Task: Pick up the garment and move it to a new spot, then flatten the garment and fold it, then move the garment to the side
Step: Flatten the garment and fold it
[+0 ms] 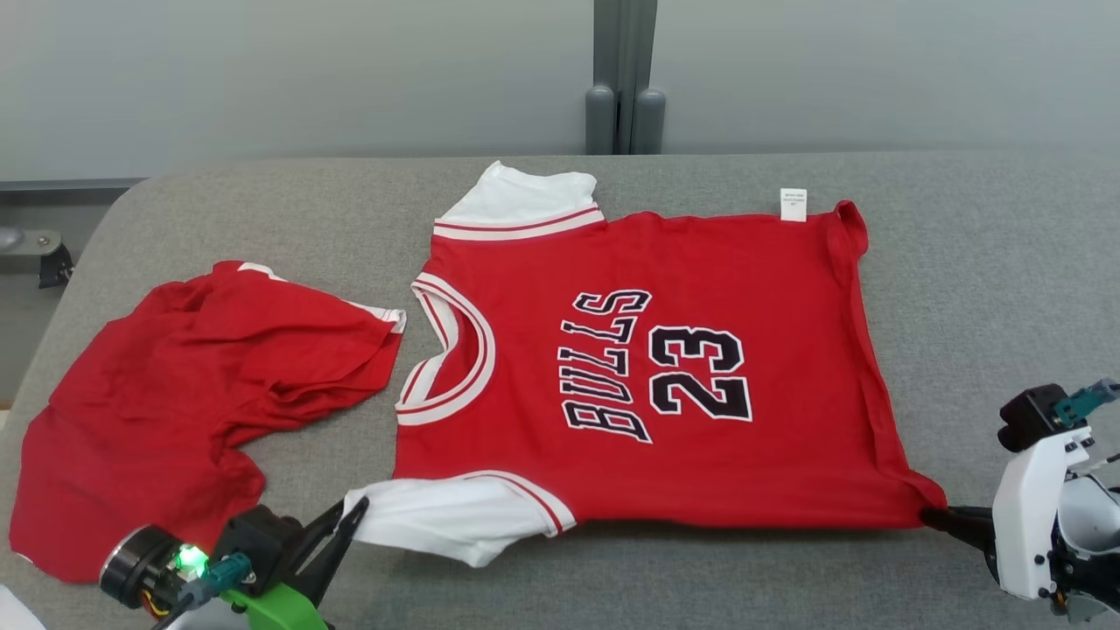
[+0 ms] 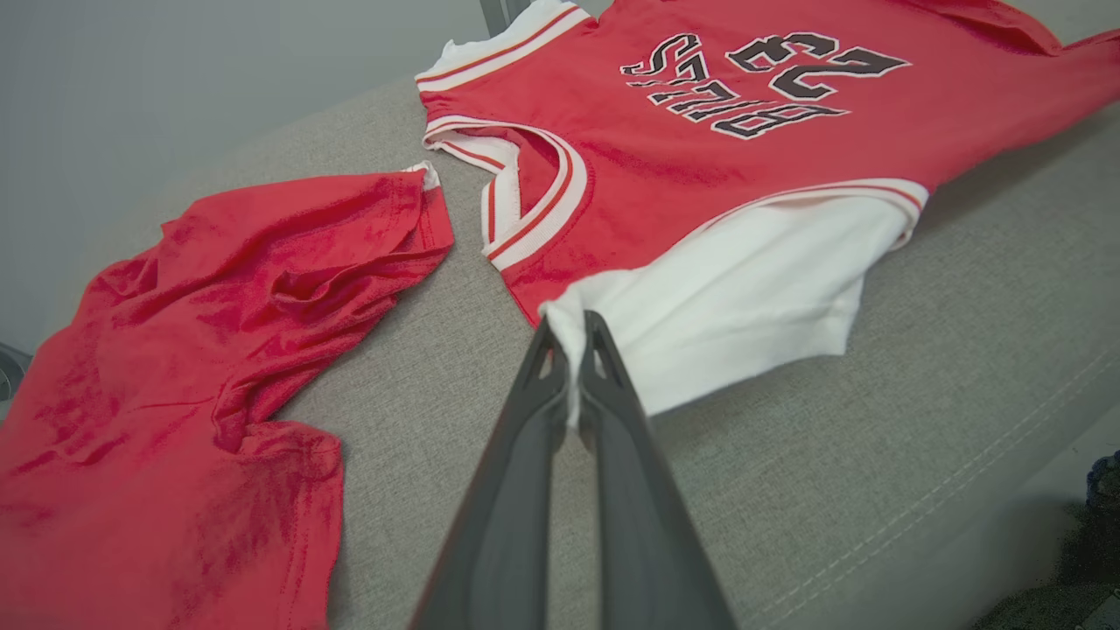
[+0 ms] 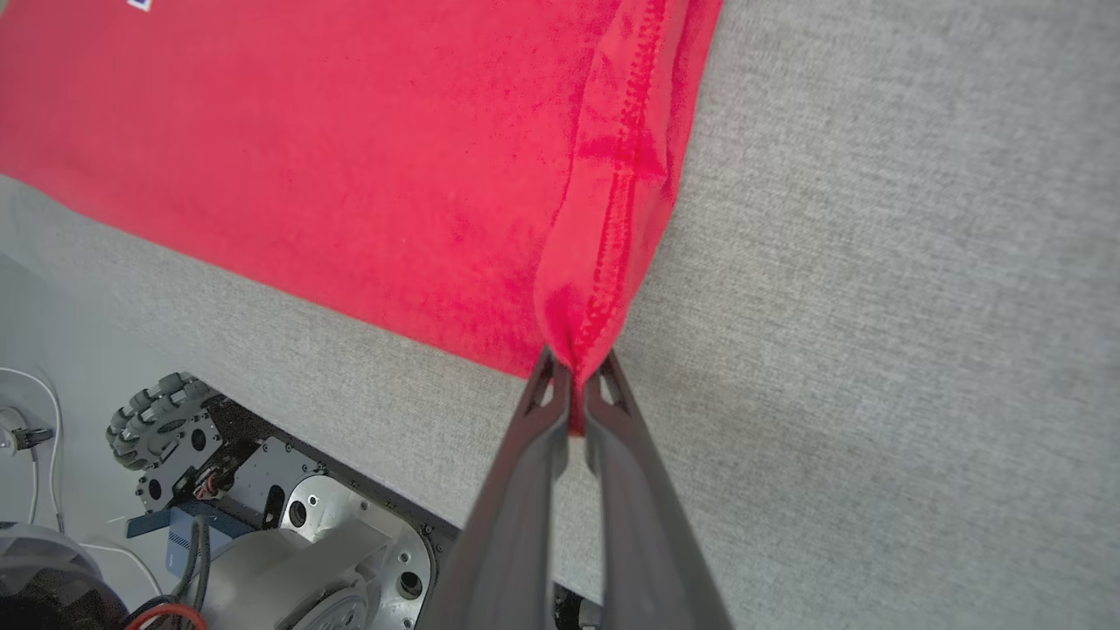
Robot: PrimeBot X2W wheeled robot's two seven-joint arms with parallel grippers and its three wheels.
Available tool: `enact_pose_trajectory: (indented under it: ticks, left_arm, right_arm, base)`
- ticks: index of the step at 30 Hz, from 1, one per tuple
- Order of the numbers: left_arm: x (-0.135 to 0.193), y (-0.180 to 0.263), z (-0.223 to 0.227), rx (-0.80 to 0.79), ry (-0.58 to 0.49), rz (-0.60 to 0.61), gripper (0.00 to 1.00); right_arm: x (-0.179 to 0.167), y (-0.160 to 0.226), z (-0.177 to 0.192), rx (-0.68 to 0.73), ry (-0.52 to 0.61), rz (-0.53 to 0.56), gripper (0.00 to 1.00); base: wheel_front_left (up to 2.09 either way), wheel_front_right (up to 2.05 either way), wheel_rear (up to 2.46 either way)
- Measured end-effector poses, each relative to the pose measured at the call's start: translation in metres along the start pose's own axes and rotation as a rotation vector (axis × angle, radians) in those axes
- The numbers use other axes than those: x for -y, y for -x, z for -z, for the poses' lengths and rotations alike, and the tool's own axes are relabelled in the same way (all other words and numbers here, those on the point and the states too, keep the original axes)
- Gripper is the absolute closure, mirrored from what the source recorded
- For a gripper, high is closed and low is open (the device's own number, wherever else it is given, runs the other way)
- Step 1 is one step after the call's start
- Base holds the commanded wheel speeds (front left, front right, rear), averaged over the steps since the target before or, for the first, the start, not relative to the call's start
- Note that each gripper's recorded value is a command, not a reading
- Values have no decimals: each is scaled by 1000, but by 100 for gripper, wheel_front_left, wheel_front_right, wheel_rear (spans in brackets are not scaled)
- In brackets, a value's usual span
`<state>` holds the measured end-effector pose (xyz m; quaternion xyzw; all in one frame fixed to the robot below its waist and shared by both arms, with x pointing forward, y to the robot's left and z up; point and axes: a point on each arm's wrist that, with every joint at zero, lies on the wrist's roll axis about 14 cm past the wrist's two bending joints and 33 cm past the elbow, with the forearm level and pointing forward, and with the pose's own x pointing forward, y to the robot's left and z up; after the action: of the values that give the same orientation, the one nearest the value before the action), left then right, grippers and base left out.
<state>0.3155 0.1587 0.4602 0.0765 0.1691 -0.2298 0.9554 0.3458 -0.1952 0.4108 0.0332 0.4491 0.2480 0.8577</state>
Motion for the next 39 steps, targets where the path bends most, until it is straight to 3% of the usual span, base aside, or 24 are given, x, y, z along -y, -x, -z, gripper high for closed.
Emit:
enact_pose_trajectory:
  ticks: [13, 29, 30, 31, 32, 39]
  left_arm:
    - [-25, -57, -31, -24, -160, 32, 100]
    - [-46, -122, -25, -62, -216, 37, 100]
    - [-48, -125, -24, -64, -218, 33, 62]
    - [-49, -127, -24, -61, -223, 26, 51]
    - [-51, -129, -23, -60, -222, 16, 0]
    - [-73, -136, -36, 17, -184, -141, 0]
  right_arm:
    - [18, -18, -49, -23, -28, 22, 100]
    - [37, -54, -84, -42, -19, 63, 100]
    - [38, -56, -86, -42, -15, 68, 89]
    - [41, -57, -88, -32, -9, 77, 0]
    - [42, -59, -91, -23, -12, 81, 0]
    - [46, -58, -117, 132, 0, 97, 0]
  base:
    - [0, 0, 0]
    - [0, 0, 0]
    - [0, 0, 0]
    - [0, 0, 0]
    - [0, 0, 0]
    - [0, 0, 0]
